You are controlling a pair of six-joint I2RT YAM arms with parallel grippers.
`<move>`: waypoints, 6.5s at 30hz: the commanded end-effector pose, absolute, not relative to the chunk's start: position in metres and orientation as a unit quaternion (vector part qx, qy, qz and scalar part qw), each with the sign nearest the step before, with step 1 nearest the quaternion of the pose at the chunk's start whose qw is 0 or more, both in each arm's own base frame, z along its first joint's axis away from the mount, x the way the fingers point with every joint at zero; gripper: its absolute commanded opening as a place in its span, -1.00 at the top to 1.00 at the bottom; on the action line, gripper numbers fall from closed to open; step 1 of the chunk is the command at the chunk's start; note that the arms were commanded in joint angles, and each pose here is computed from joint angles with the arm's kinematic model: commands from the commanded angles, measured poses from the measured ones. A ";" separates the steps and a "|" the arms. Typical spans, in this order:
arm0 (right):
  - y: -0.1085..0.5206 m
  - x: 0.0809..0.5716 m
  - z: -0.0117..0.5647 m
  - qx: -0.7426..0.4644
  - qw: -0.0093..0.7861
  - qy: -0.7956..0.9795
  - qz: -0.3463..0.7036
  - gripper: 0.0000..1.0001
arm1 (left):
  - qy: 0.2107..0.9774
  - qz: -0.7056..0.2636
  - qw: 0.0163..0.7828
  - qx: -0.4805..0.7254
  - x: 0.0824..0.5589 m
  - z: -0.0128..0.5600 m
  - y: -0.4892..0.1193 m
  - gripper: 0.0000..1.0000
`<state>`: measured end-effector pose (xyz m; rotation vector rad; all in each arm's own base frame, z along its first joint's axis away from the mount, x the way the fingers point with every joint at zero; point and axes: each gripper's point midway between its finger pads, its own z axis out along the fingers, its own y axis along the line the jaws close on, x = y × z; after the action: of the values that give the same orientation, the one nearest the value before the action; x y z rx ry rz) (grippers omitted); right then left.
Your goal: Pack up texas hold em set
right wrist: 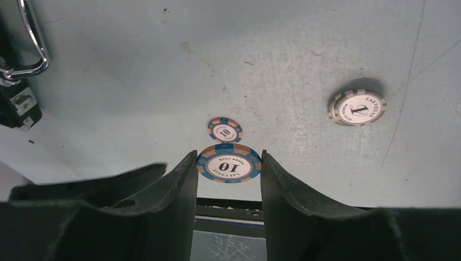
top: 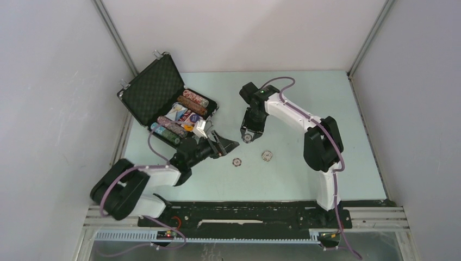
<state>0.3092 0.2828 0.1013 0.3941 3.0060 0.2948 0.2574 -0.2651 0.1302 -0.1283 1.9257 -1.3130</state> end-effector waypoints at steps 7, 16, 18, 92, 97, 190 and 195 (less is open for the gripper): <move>0.311 0.315 0.147 0.134 0.080 0.973 0.170 1.00 | 0.699 -0.587 0.405 -0.048 0.277 0.159 -0.302 -0.41; 0.320 0.315 0.152 0.132 0.077 0.970 0.190 1.00 | 0.705 -0.589 0.384 -0.094 0.290 0.147 -0.309 0.00; 0.320 0.315 0.151 0.133 0.076 0.970 0.189 1.00 | 0.703 -0.587 0.389 -0.101 0.293 0.149 -0.308 0.08; 0.214 0.443 0.195 -0.094 0.518 0.793 0.307 -0.99 | 0.934 0.036 0.354 0.009 0.361 0.201 -0.054 1.00; 0.214 0.441 0.196 -0.098 0.523 0.788 0.309 -0.99 | 0.948 0.073 0.305 0.046 0.385 0.177 -0.056 1.00; 0.305 0.293 0.109 -0.201 0.161 0.960 0.112 -0.99 | 0.757 -0.160 0.632 0.043 0.296 0.346 -0.101 -0.74; 0.321 0.276 0.104 -0.225 0.112 0.961 0.114 -0.93 | 0.739 -0.168 0.651 0.039 0.283 0.361 -0.097 -0.74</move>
<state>0.2960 0.3305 0.0982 -0.5747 2.7270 0.4092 0.2897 -0.0961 0.3453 0.1010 1.7500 -0.3404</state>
